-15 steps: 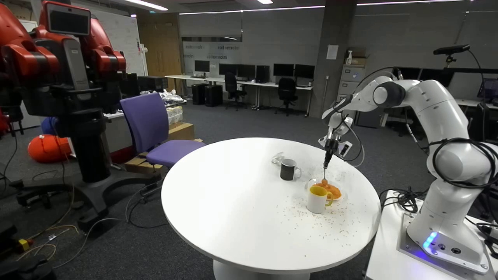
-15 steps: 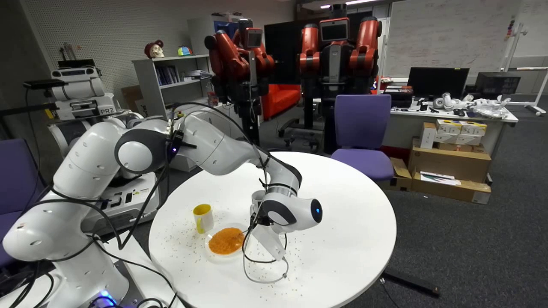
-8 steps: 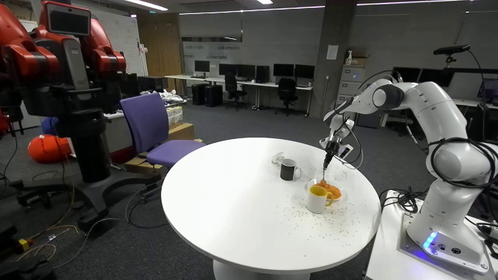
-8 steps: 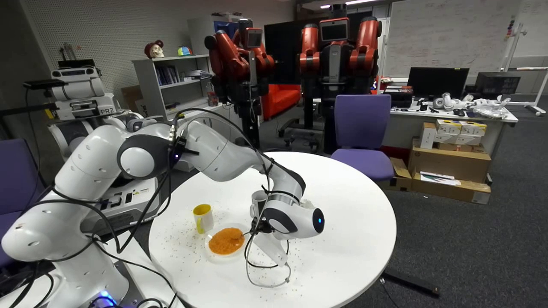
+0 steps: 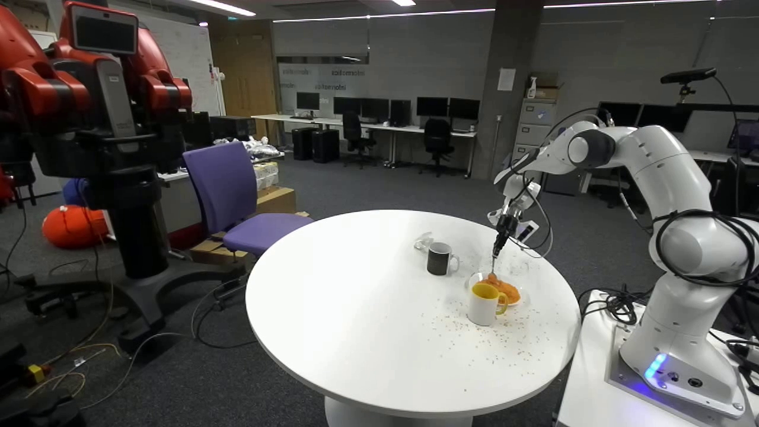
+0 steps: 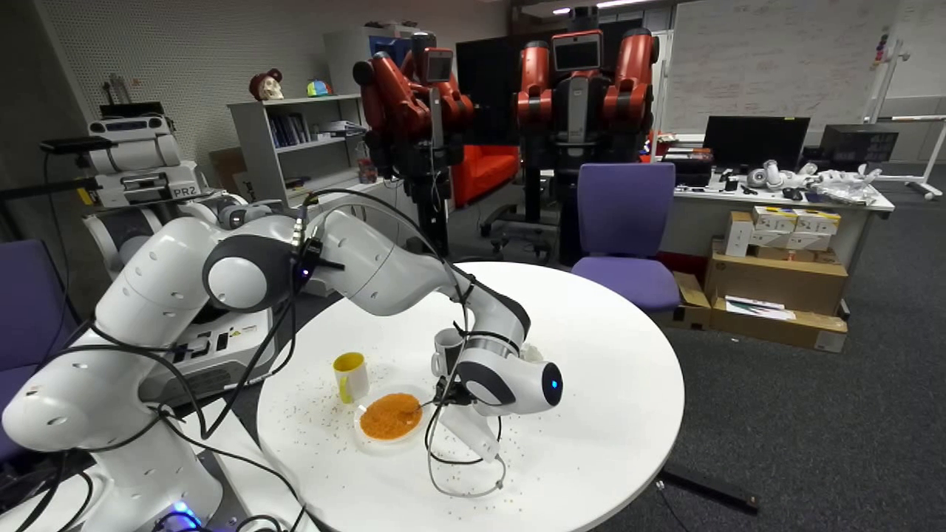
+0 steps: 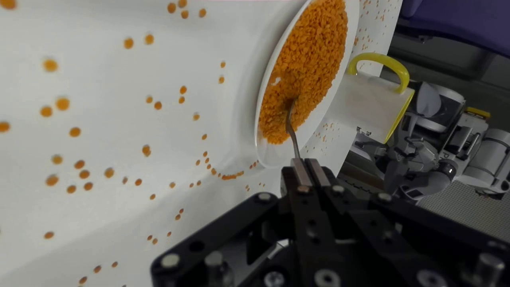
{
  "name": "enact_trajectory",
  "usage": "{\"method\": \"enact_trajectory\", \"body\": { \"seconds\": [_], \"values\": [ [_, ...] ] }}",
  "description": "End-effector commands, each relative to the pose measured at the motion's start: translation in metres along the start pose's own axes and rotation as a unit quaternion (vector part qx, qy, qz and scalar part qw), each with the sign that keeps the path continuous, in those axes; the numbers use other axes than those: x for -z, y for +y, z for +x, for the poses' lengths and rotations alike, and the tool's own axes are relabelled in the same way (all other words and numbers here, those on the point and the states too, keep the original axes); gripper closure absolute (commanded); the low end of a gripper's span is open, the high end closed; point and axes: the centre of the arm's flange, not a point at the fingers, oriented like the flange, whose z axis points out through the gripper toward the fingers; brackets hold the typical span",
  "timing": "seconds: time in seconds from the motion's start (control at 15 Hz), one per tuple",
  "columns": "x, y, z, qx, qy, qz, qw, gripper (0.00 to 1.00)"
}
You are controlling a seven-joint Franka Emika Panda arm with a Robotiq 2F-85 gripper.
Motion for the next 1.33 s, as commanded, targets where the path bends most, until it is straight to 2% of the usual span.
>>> {"method": "enact_trajectory", "body": {
  "seconds": [0.0, 1.0, 1.27],
  "values": [
    [0.015, -0.011, 0.008, 0.016, 0.002, -0.011, 0.9998, 0.99],
    [0.007, -0.01, 0.019, 0.016, -0.041, -0.053, 0.9976, 0.99],
    [0.003, -0.008, 0.019, 0.018, -0.042, -0.047, 0.9978, 0.99]
  ]
}}
